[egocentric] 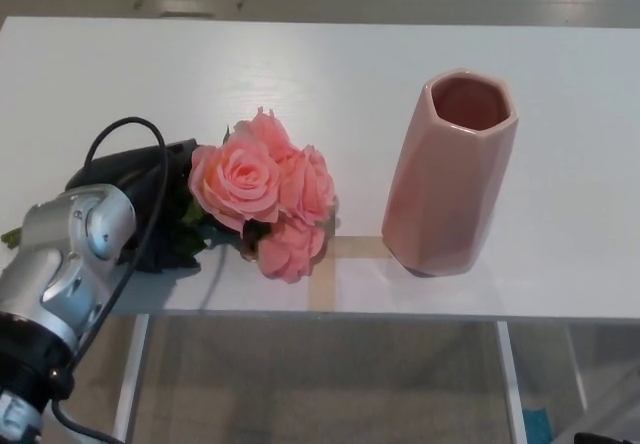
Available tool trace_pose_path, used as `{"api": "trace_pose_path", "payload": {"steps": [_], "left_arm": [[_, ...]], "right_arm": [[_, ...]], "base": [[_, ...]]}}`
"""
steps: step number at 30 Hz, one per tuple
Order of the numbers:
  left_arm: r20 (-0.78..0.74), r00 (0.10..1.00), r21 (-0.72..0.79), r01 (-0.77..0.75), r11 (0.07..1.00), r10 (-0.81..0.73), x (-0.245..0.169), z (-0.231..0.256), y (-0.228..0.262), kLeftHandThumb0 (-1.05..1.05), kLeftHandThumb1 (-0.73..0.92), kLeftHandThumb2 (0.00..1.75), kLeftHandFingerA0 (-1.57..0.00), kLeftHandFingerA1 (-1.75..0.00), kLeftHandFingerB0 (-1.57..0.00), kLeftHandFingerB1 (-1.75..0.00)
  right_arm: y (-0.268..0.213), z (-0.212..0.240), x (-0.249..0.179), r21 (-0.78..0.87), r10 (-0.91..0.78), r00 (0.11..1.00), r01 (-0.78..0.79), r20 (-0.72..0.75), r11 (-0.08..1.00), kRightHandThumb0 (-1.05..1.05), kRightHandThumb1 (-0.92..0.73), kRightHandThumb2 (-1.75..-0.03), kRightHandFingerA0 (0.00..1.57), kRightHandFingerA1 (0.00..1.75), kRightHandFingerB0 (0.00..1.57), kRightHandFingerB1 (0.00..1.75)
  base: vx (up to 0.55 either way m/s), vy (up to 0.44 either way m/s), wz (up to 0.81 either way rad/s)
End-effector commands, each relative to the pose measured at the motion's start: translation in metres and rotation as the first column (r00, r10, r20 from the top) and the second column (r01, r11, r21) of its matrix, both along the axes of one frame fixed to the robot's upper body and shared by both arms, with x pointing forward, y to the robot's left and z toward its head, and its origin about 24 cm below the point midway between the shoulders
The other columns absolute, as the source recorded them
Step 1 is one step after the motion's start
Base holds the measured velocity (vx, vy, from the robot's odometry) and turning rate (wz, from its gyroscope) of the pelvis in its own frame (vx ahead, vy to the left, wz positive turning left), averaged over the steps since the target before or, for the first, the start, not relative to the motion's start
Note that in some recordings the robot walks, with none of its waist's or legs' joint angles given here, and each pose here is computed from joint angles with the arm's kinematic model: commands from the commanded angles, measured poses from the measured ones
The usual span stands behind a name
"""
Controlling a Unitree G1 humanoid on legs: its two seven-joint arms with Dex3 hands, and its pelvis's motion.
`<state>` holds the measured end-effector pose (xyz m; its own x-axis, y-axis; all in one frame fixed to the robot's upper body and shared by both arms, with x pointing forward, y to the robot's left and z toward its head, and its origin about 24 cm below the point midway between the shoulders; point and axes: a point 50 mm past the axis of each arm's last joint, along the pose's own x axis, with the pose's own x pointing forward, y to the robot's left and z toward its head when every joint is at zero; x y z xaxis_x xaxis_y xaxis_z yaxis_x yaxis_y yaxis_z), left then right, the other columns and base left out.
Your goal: Use the left hand to pick up the rose and then lift and insert it into the pink vase.
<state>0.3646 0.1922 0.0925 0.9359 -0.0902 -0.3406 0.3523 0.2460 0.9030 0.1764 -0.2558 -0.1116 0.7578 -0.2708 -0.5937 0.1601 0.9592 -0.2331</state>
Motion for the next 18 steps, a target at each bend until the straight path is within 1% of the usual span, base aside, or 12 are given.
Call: {"api": "trace_pose_path", "payload": {"steps": [1, 4, 5, 6, 7, 8, 9, 10, 13, 14, 15, 18], "left_arm": [[0.0, 1.0, 0.041, -0.001, 0.999, 0.001, 0.0, -0.007, -0.004, -0.54, 0.36, 0.75, 0.0, -0.19, 0.0, -0.23], [-0.004, 1.0, 0.054, 0.005, 0.999, -0.005, 0.0, -0.01, -0.005, -0.56, 0.37, 0.74, -0.03, -0.21, -0.03, -0.23], [-0.006, 1.0, 0.076, 0.018, 0.997, -0.018, 0.0, -0.013, -0.006, -0.57, 0.57, 0.71, -0.09, -0.33, -0.08, -0.33], [-0.013, 0.999, 0.097, 0.047, 0.994, -0.046, 0.001, -0.015, -0.008, -0.23, 0.68, 0.62, -0.98, -0.6, -0.52, -0.37], [-0.022, 0.997, 0.112, 0.076, 0.991, -0.074, 0.002, -0.016, -0.011, -0.23, 0.68, 0.62, -0.98, -0.6, -0.52, -0.37], [-0.031, 0.996, 0.119, 0.084, 0.989, -0.08, 0.003, -0.017, -0.012, -0.15, 0.64, 0.58, -0.96, -1.14, -0.59, -0.41], [-0.041, 0.996, 0.126, 0.087, 0.988, -0.082, 0.003, -0.017, -0.014, -0.15, 0.64, 0.58, -0.96, -1.14, -0.59, -0.41], [-0.04, 0.996, 0.13, 0.089, 0.987, -0.085, 0.003, -0.018, -0.015, -0.14, 0.64, 0.61, -0.83, -1.45, -0.61, -0.44], [-0.037, 0.995, 0.137, 0.094, 0.986, -0.089, 0.004, -0.019, -0.015, -0.14, 0.64, 0.61, -0.83, -1.45, -0.61, -0.44], [-0.009, 0.994, 0.111, 0.113, 0.987, -0.113, 0.002, -0.018, -0.019, -0.19, 0.69, 0.61, -0.6, -1.45, -0.74, -0.5], [0.016, 0.992, 0.095, 0.123, 0.988, -0.125, 0.001, -0.017, -0.02, -0.22, 0.68, 0.62, -0.64, -1.38, -0.75, -0.52], [0.045, 0.991, 0.078, 0.123, 0.989, -0.127, 0.001, -0.016, -0.02, -0.22, 0.68, 0.61, -0.62, -1.39, -0.77, -0.54]], "right_arm": [[-0.002, 0.0, -0.002, 0.009, -0.014, 1.0, 0.013, 0.012, 1.0, -0.25, -0.63, -0.59, 0.58, 0.5, 0.55, 0.47], [-0.002, 0.0, -0.002, 0.01, -0.014, 1.0, 0.014, 0.012, 1.0, -0.25, -0.63, -0.59, 0.58, 0.5, 0.55, 0.47], [-0.002, 0.0, -0.002, 0.012, -0.014, 1.0, 0.014, 0.011, 1.0, -0.25, -0.63, -0.59, 0.58, 0.5, 0.55, 0.47], [-0.002, 0.001, -0.002, 0.012, -0.014, 1.0, 0.013, 0.011, 1.0, -0.25, -0.63, -0.59, 0.58, 0.5, 0.56, 0.48], [-0.002, 0.001, -0.001, 0.013, -0.013, 1.0, 0.012, 0.012, 1.0, -0.25, -0.63, -0.59, 0.58, 0.5, 0.56, 0.48], [-0.002, 0.001, 0.0, 0.013, -0.012, 1.0, 0.012, 0.012, 1.0, -0.25, -0.63, -0.59, 0.58, 0.5, 0.56, 0.48], [-0.002, 0.001, 0.0, 0.013, -0.013, 1.0, 0.012, 0.012, 1.0, -0.25, -0.63, -0.59, 0.58, 0.5, 0.56, 0.48], [-0.002, 0.001, 0.0, 0.013, -0.013, 1.0, 0.013, 0.012, 1.0, -0.25, -0.63, -0.59, 0.58, 0.5, 0.56, 0.48], [-0.001, 0.001, 0.001, 0.015, -0.013, 1.0, 0.013, 0.012, 1.0, -0.25, -0.63, -0.59, 0.58, 0.5, 0.56, 0.48], [-0.002, 0.001, 0.002, 0.016, -0.014, 1.0, 0.014, 0.008, 1.0, -0.24, -0.63, -0.59, 0.59, 0.5, 0.56, 0.47], [-0.002, 0.001, 0.002, 0.019, -0.015, 1.0, 0.015, 0.006, 1.0, -0.24, -0.63, -0.59, 0.59, 0.5, 0.55, 0.47], [-0.002, 0.001, 0.002, 0.022, -0.014, 1.0, 0.014, 0.006, 1.0, -0.24, -0.63, -0.59, 0.59, 0.5, 0.55, 0.47]], "base": [[0.0, 0.0, 0.0], [0.0, 0.0, 0.0], [0.0, 0.0, 0.0], [0.0, 0.0, 0.0], [0.0, 0.0, 0.0], [0.0, 0.0, 0.0], [0.0, 0.0, 0.0], [0.0, 0.0, 0.0], [0.0, 0.0, 0.0], [0.0, 0.0, 0.0], [0.0, 0.0, 0.0], [0.0, 0.0, 0.0]]}}
